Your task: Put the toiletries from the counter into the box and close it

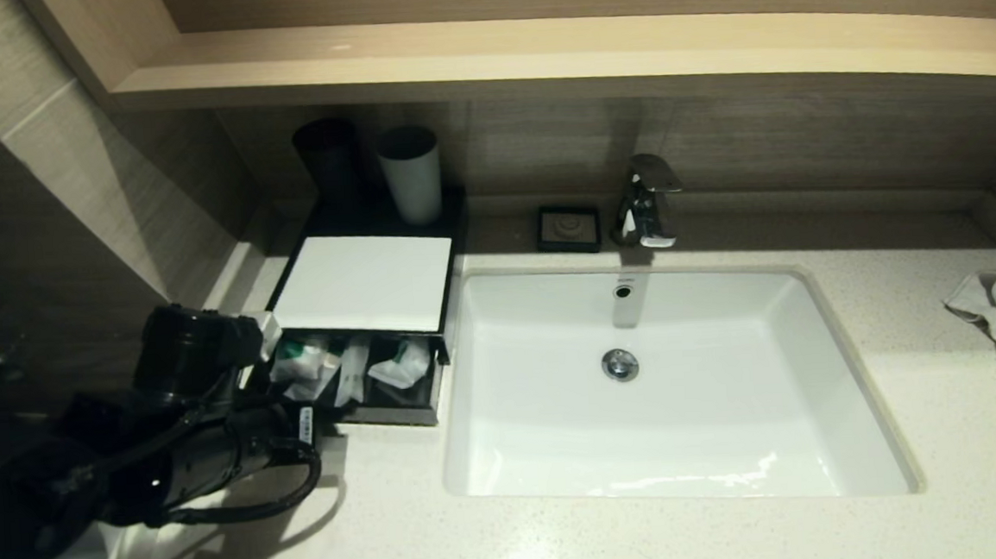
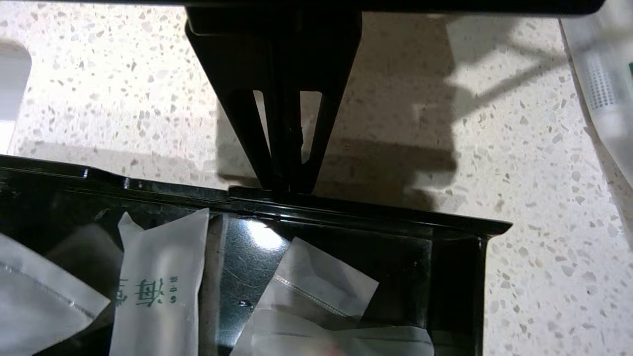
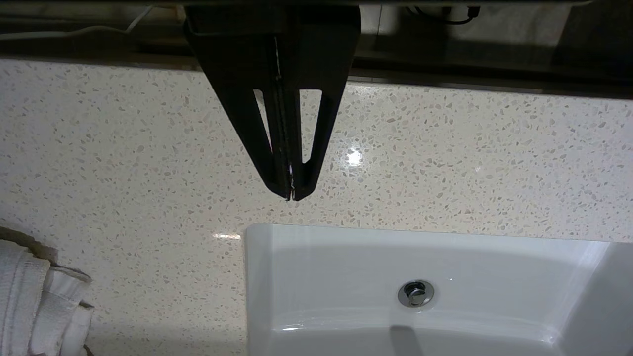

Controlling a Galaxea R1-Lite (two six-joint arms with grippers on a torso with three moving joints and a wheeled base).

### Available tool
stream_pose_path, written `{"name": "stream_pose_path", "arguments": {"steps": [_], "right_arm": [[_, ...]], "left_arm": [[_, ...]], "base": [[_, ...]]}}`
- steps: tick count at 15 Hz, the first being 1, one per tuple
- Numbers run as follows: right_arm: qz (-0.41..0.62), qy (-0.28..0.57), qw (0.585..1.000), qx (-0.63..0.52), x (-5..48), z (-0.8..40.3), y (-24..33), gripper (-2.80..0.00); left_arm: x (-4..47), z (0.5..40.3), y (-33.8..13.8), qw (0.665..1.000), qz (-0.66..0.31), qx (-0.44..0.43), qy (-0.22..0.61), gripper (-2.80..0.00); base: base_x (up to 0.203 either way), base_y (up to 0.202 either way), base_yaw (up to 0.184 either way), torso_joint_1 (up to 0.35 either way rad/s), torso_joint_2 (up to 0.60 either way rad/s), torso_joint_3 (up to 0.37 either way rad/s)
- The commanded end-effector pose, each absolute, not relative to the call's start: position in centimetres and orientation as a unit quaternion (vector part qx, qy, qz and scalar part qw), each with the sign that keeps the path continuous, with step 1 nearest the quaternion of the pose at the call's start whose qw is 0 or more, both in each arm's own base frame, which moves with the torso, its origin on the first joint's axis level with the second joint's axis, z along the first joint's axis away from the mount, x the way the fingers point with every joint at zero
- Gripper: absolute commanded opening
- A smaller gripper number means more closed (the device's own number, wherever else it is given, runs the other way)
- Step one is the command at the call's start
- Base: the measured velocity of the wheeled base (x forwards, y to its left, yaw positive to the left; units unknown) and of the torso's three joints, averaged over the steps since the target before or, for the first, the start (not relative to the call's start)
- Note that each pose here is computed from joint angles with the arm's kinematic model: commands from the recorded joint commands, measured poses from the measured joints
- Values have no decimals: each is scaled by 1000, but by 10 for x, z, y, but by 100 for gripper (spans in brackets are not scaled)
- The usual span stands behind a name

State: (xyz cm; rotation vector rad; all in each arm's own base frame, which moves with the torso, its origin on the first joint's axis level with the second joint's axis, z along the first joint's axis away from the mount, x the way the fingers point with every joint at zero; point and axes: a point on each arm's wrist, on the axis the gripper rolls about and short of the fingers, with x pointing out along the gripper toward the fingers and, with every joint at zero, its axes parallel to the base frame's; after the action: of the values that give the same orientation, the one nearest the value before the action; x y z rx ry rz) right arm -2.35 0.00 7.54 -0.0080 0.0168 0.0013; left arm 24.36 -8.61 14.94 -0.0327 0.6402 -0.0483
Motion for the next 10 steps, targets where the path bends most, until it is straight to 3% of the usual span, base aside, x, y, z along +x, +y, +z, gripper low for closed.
{"name": "stream_pose_path", "arguments": {"steps": [1, 10], "right_arm": [[1, 8, 1000, -4, -24, 75, 0, -280], [1, 8, 1000, -4, -24, 75, 0, -280]], "left_arm": [[252, 149, -86, 950, -18, -18, 312, -280], [267, 159, -85, 956, -10, -29, 291, -280]], "base": [[0, 0, 0, 0, 0, 0], [0, 0, 0, 0, 0, 0]]}}
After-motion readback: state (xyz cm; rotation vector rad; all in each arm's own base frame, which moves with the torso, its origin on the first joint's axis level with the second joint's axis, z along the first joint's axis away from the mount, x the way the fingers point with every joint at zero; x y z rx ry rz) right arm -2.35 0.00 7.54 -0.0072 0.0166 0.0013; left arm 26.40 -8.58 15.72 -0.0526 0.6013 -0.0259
